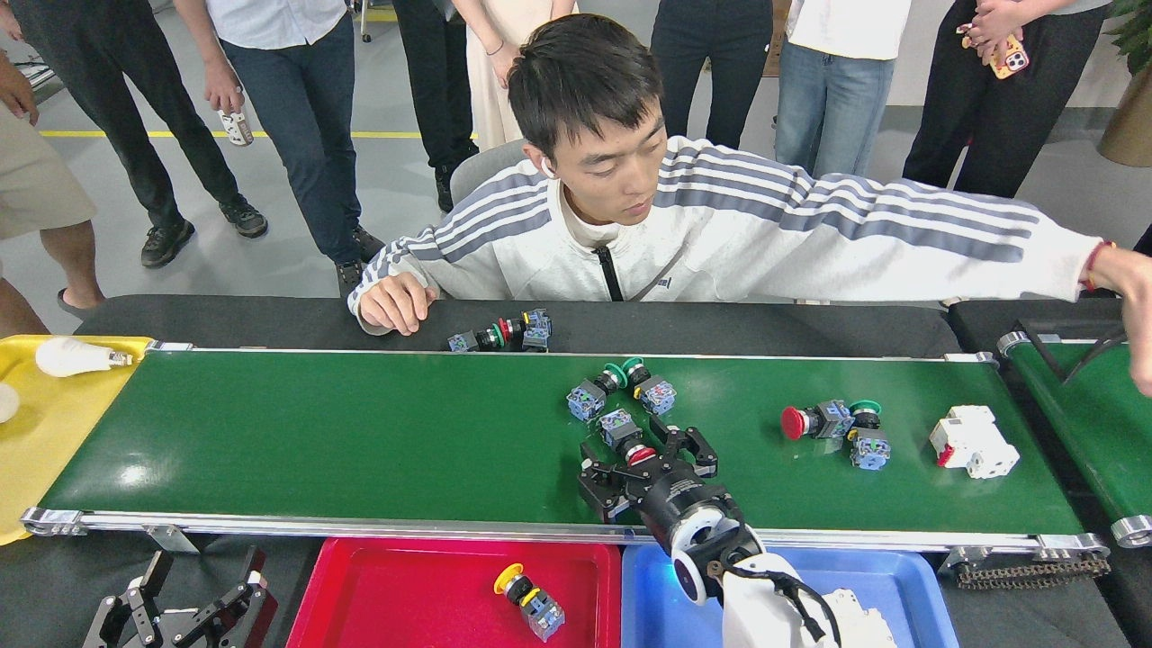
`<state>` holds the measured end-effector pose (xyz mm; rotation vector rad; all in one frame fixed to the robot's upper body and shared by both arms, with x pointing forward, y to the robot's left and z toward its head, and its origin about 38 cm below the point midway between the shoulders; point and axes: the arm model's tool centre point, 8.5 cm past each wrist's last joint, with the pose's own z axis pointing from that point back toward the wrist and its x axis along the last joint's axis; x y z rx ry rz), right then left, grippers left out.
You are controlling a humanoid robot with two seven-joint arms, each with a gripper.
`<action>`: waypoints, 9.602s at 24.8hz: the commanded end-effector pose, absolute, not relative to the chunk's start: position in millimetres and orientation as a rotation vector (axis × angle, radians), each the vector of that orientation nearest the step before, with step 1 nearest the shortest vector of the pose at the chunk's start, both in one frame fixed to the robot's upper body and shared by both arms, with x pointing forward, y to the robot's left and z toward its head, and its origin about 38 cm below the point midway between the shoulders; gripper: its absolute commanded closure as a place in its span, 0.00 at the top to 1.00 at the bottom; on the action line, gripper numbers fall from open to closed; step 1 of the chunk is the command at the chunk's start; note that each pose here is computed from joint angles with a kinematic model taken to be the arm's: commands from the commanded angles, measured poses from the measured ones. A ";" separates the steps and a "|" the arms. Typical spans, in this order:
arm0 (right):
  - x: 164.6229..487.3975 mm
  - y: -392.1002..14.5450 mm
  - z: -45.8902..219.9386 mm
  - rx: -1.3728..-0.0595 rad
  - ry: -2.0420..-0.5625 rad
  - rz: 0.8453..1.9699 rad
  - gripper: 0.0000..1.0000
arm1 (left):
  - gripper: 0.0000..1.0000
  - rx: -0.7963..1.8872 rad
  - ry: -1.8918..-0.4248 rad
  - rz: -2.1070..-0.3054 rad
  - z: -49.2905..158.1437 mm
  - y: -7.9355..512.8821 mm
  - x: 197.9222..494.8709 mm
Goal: Pick switch part from conveyor to tray
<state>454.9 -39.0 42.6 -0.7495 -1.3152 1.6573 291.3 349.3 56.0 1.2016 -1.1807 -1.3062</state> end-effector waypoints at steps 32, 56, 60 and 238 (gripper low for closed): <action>327.3 -185.7 32.7 -0.922 -1.408 1.158 0.99 | 1.00 0.972 -1.358 -1.638 58.6 259.0 459.6; 452.6 -145.6 45.1 -1.022 -1.213 1.307 0.99 | 0.60 1.012 -1.121 -1.541 41.2 272.7 512.1; 459.8 -136.4 45.8 -1.016 -1.210 1.336 0.55 | 0.15 1.048 -1.208 -1.515 43.3 262.9 511.0; 304.7 -242.4 34.4 -1.074 -1.281 1.221 1.00 | 1.00 1.125 -1.059 -1.316 48.6 344.3 277.2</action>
